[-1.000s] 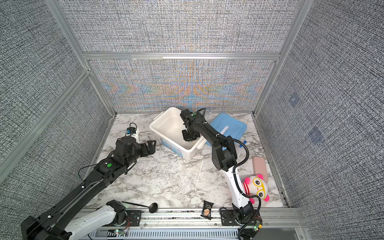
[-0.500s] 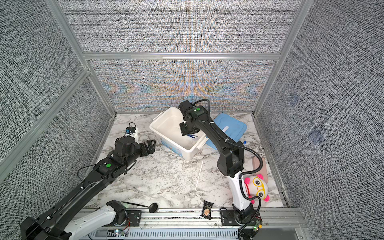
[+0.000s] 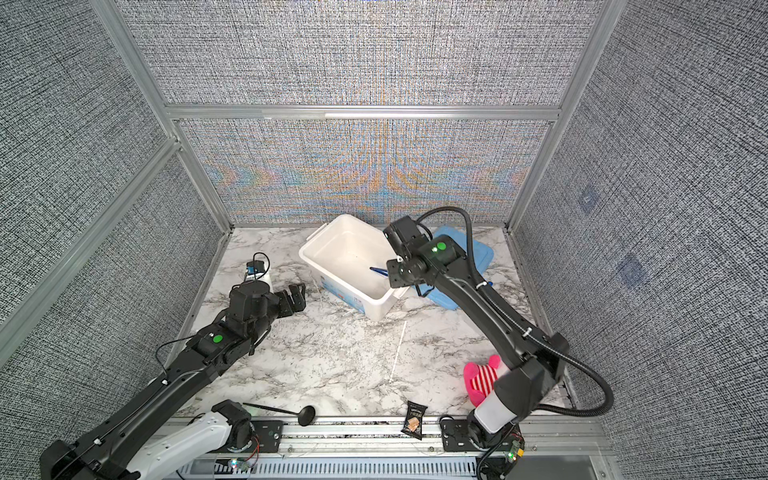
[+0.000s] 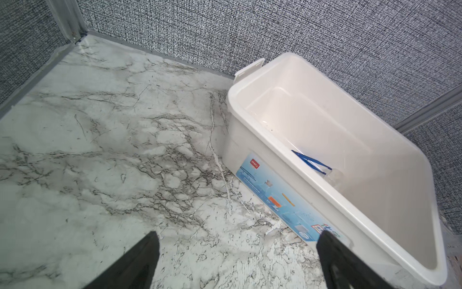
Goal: Organize the chemistry lab equipment
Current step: 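Release the funnel and move the right gripper down to the glass rod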
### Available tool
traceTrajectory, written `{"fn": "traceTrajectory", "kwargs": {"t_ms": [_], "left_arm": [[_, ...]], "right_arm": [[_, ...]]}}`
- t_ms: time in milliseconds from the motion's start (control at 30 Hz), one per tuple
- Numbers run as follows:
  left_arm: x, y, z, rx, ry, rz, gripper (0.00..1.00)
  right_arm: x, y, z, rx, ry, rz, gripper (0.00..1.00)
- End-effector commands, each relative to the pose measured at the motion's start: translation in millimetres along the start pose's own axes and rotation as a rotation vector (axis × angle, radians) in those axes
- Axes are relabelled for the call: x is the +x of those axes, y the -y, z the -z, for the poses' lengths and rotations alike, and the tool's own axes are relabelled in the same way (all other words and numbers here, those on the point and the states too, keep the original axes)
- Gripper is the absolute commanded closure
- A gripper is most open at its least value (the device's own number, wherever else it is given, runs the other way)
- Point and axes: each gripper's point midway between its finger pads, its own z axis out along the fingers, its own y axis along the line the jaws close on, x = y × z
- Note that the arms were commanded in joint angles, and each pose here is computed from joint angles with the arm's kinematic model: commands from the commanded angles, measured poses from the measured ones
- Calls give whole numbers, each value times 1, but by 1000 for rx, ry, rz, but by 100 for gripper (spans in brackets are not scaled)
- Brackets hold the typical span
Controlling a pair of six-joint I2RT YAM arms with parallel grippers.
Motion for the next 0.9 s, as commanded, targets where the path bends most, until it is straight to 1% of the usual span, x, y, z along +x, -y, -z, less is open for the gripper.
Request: {"fn": "traceTrajectory", "kwargs": {"t_ms": [0,67,133,200,267,333,367,400,567,733,867], "left_arm": [[-5,-11,5,-51,35,-3,1],[-3,-16,5,-58,50,8,1],[-4,-16,5,-48,64,32,1],[-4,-14,3,-38,69,47,1],[-3,-13,1,-34,68,47,1],[-4,-12,-1,-38,59,42,1],[-6,-13,0,-45,55,40,1],[-6,-14,1,-53,50,38,1],[-6,-18,5,-63,62,49,1],[-4,-25,8,-77,85,76,1],[-4,-30,8,-104,88,56,1]], "right_arm": [[31,16,-9,45,-21,-244,54],[61,18,-21,59,-66,-313,57],[87,10,-38,34,-110,-337,58],[106,-6,-53,-21,-139,-319,59],[121,-24,-67,-74,-145,-253,60],[130,-30,-78,-56,-135,-213,63],[133,-33,-83,-55,-133,-205,66],[145,-32,-92,-44,-156,-191,67],[166,-38,-120,-39,-219,-199,68],[179,-39,-136,-22,-260,-173,68],[188,-40,-144,-20,-299,-182,68]]}}
